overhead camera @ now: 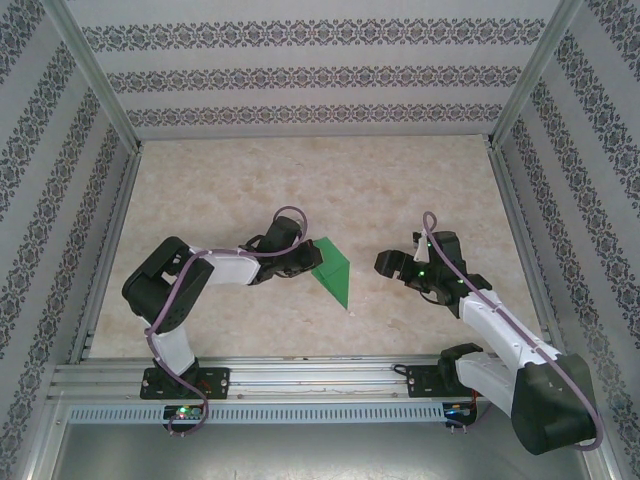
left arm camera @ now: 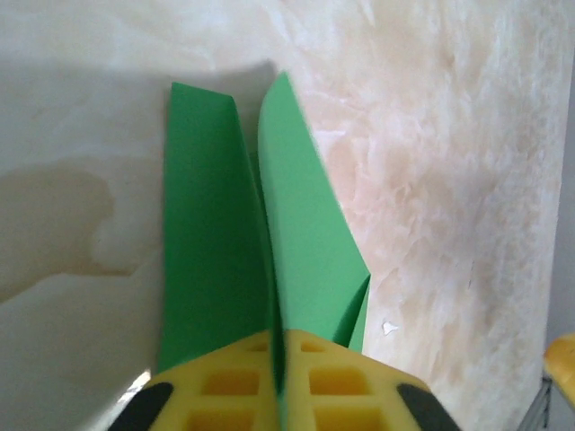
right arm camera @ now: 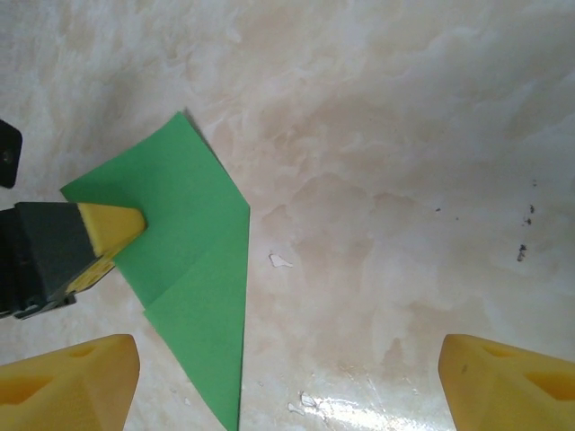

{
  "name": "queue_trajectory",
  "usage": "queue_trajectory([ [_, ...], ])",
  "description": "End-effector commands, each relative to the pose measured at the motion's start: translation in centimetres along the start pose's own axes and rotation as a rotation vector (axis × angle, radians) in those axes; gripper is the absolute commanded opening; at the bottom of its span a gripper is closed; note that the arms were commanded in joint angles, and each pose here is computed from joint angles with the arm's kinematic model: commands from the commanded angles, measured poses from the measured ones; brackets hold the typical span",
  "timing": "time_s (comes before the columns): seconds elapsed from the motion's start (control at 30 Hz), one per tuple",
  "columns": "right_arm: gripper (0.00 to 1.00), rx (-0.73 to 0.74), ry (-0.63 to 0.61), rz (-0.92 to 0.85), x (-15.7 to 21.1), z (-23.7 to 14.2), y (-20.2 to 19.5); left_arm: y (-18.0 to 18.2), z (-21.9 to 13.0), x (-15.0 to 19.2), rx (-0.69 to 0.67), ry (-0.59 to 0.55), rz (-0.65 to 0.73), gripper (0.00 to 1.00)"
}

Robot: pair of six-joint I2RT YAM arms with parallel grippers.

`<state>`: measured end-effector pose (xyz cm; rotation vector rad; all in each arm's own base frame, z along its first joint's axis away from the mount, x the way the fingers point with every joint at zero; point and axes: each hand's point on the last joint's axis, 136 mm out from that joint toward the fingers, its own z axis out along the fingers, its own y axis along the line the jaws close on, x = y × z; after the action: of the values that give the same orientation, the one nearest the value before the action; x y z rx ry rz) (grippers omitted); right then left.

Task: Fold a paper plane with a square sheet of paper (fold left side to right side)
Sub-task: Pick up the paper from the center of the table, then fold the wing for the fifth time at the center of the table.

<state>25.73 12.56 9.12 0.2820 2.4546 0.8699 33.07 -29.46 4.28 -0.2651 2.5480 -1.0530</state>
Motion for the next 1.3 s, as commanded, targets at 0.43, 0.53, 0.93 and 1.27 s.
queue_trajectory([
  [0.43, 0.91, -0.349, 0.046, -0.096, -1.0, 0.7, 5.4, -2.1, -8.3, 3.1, 0.227, 0.05, 0.344, 0.0],
  [0.53, 0.9, -0.408, 0.102, -0.153, 0.3, 1.3, 6.7, -2.4, -9.5, 3.5, 0.273, 0.049, 0.381, 0.0],
  [0.93, 0.89, -0.63, 0.227, -0.349, 3.8, 3.4, 10.8, -3.2, -10.3, 5.0, 0.416, 0.124, 0.417, 0.0],
  [1.27, 0.8, -0.725, 0.352, -0.366, 5.7, 6.4, 13.2, -2.9, -9.5, 5.1, 0.427, 0.142, 0.402, 0.0],
])
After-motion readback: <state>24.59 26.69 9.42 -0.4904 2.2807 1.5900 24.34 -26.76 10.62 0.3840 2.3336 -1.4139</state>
